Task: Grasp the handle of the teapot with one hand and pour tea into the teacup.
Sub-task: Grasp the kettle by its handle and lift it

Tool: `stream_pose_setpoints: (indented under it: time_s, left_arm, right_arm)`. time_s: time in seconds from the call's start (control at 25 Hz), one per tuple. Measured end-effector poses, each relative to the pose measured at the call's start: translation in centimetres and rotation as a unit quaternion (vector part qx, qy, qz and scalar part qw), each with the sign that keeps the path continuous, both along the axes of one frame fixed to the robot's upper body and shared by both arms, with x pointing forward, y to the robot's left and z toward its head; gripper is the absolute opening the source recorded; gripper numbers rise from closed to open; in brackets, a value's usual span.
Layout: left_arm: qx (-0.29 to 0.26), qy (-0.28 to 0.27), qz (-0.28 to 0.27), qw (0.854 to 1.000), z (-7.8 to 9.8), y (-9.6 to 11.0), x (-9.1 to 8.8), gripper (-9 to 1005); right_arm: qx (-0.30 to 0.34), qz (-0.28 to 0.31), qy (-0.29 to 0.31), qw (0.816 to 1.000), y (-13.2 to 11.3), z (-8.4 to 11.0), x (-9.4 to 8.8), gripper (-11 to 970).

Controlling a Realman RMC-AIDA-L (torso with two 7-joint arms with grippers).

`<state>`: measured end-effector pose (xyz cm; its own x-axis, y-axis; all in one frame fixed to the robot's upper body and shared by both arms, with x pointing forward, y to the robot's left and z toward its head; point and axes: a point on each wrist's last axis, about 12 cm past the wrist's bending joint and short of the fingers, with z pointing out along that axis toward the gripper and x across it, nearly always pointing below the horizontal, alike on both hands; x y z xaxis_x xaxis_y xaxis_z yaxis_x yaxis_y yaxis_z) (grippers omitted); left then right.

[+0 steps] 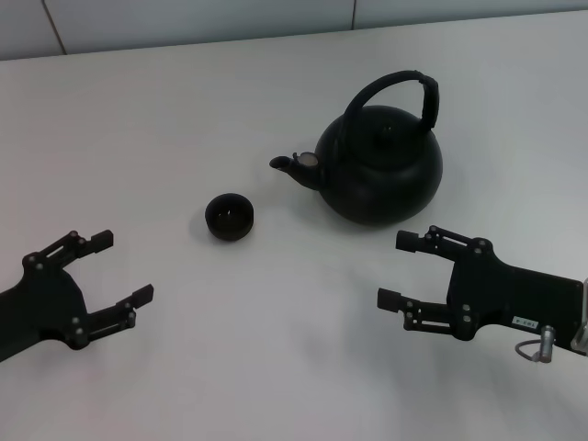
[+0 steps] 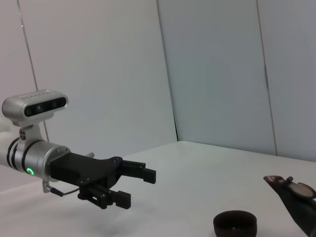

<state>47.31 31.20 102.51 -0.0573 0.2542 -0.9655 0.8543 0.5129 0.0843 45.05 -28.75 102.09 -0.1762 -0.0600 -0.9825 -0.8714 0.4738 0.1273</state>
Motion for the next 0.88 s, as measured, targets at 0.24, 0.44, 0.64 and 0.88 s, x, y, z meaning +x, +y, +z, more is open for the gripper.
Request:
stream_pose_setpoints:
  time_s: [0.24,0.44,0.64,0.88]
  left_arm:
    - [0.006,0.002,0.004,1.000,0.3,0.9,0.2,859]
    - [0.008,0.013,0.002,1.000,0.7,1.8,0.4,859]
    - [0.009,0.016,-0.001,1.000,1.0,2.2,0.5,859]
    - [0.007,0.015,-0.004,1.000,1.0,1.9,0.5,859]
  right_arm:
    - [0.000,-0.001,0.000,1.000,0.0,0.0,0.0,741]
    - [-0.001,-0.003,0.000,1.000,-0.1,0.0,0.0,739]
    - [-0.001,-0.003,0.000,1.000,-0.1,0.0,0.0,737]
    - [0.000,-0.004,0.001,1.000,-0.1,-0.1,-0.1,735]
